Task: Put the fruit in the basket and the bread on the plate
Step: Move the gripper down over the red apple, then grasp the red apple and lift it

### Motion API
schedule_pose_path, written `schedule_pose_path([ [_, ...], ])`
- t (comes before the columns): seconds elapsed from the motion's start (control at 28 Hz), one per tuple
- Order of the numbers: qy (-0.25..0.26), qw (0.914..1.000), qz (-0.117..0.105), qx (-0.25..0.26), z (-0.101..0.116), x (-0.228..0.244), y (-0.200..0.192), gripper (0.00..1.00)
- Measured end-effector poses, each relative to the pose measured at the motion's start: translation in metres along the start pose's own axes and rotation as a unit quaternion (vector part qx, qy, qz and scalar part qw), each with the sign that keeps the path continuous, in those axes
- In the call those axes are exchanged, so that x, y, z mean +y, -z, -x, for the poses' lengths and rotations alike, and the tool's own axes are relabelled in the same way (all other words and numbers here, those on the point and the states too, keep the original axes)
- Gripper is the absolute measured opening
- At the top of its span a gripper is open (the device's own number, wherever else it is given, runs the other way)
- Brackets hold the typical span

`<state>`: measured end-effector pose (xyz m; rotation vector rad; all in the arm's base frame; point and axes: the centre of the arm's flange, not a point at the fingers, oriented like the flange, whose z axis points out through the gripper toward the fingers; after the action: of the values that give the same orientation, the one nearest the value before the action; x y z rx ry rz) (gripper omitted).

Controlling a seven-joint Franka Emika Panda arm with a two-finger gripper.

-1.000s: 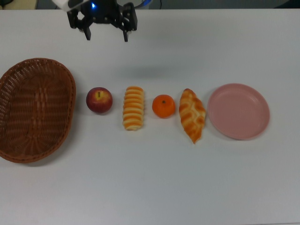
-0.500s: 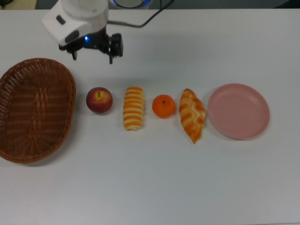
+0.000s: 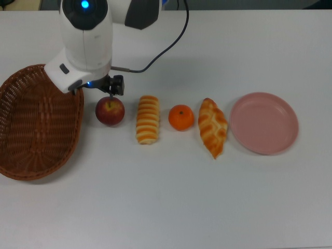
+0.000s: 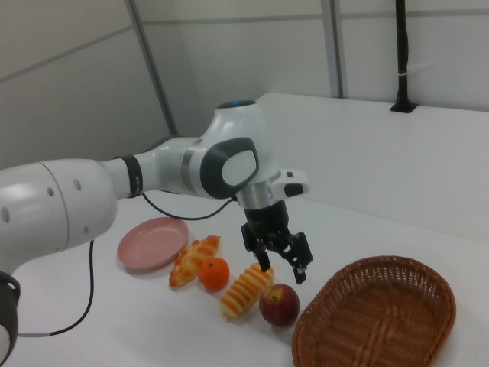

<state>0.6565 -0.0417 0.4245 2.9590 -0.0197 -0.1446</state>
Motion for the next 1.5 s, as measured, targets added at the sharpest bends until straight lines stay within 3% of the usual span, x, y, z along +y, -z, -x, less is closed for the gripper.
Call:
schedule_pose_path([
  [0.39, 0.008, 0.9998, 0.004, -0.021, -0.005, -0.007, -0.029, 1.00],
  [1.04, 0.025, 0.9997, -0.002, 0.005, -0.004, -0.043, -0.072, 1.00],
  [1.21, 0.029, 0.9996, 0.004, 0.008, -0.005, -0.043, -0.075, 0.89],
  [1.5, 0.024, 0.9996, 0.006, 0.010, -0.006, -0.041, -0.073, 0.87],
])
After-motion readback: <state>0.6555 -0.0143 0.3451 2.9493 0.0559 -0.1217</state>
